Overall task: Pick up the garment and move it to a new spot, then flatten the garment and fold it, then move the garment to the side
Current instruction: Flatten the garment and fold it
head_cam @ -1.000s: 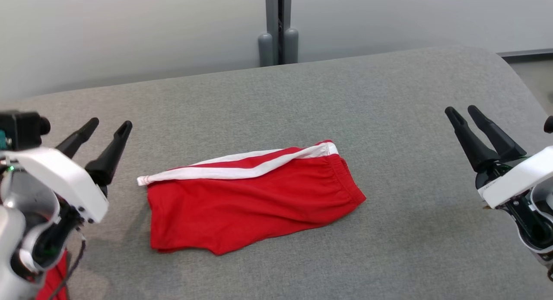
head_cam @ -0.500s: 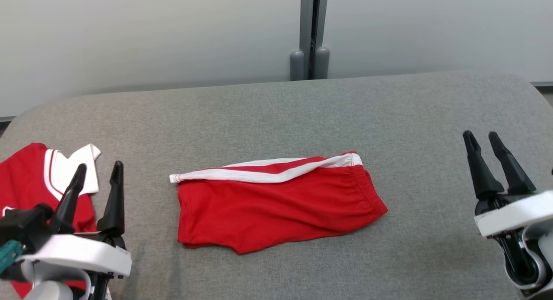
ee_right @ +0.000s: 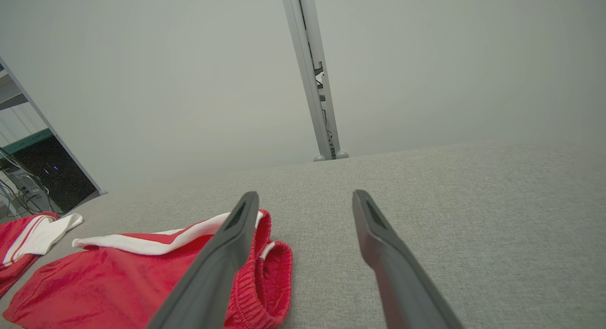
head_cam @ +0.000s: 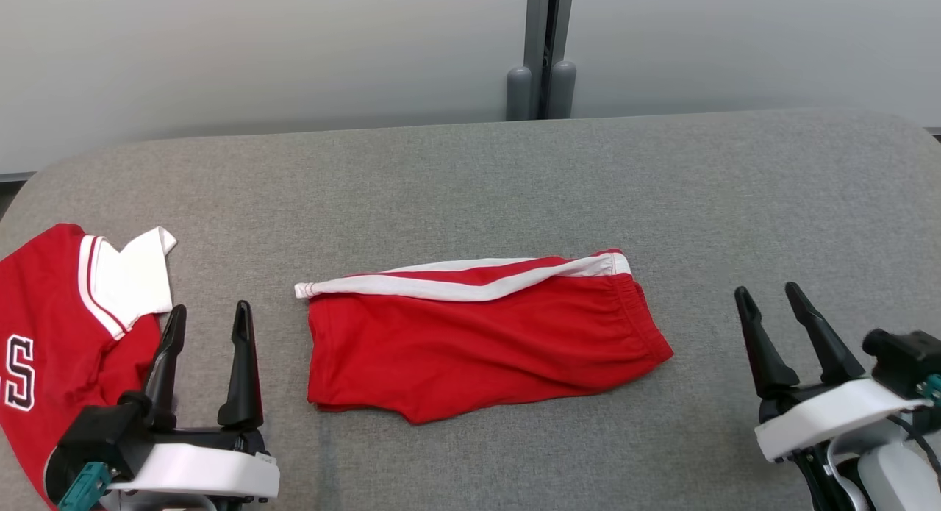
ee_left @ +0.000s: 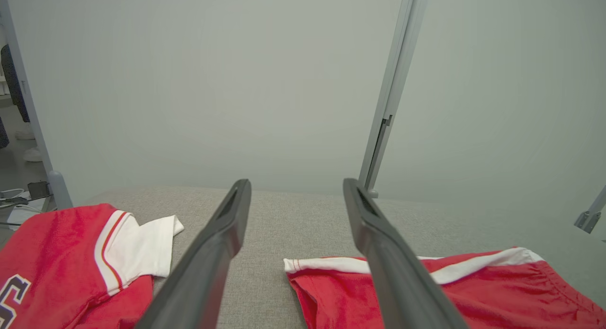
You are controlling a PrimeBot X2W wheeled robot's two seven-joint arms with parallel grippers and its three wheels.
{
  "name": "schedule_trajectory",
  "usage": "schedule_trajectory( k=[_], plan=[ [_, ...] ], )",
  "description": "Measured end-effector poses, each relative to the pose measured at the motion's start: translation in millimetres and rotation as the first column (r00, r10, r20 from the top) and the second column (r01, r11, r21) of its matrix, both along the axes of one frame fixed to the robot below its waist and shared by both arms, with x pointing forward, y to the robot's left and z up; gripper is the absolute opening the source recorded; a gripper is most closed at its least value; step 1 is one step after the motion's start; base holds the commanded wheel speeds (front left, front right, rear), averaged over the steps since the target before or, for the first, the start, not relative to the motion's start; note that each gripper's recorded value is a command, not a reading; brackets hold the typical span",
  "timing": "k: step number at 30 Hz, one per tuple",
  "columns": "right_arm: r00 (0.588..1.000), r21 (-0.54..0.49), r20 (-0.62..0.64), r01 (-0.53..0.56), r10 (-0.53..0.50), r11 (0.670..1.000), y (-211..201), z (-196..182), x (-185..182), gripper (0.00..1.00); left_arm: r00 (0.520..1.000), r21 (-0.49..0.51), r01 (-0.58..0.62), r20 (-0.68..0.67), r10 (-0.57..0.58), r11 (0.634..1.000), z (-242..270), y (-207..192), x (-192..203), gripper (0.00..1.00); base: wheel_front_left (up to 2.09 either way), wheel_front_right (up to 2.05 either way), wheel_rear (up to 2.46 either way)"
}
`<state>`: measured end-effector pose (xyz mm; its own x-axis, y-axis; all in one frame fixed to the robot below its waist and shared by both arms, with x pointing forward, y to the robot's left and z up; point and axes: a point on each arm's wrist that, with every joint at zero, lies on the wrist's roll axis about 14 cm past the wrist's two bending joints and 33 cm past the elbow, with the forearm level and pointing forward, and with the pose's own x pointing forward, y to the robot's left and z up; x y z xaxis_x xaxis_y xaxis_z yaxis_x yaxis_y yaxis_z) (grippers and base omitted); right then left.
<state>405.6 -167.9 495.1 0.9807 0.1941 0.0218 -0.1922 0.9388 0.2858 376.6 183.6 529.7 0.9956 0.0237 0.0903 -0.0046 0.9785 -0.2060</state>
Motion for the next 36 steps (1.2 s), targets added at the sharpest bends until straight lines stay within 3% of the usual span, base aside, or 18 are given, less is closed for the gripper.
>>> schedule_trajectory(
  k=[5, 13, 23, 36],
  plan=[
    [0.997, -0.034, -0.037, -0.067, 0.065, 0.997, 19, -2, 11, 1.0, 1.0, -0.009, -0.004, 0.004, 0.004, 1.0, -3, 1, 0, 1.0, 0.0, 0.0, 0.0],
    [0.958, -0.121, -0.226, -0.205, 0.174, 0.971, 56, -29, 31, 1.0, 1.0, -0.036, -0.007, 0.013, 0.008, 0.999, -6, 0, -2, 1.0, 0.0, 0.0, 0.0],
    [0.89, -0.167, -0.43, -0.243, 0.152, 0.955, 69, -84, 45, 1.0, 0.998, -0.049, -0.068, 0.001, 0.068, 0.996, -13, 18, -13, 1.0, 0.0, 0.0, 0.0],
    [0.821, -0.136, -0.558, -0.234, 0.121, 0.963, 67, -120, 39, 1.0, 0.996, -0.048, -0.091, -0.008, 0.091, 0.995, -19, 26, -17, 1.0, 0.0, 0.0, 0.0]
  ],
)
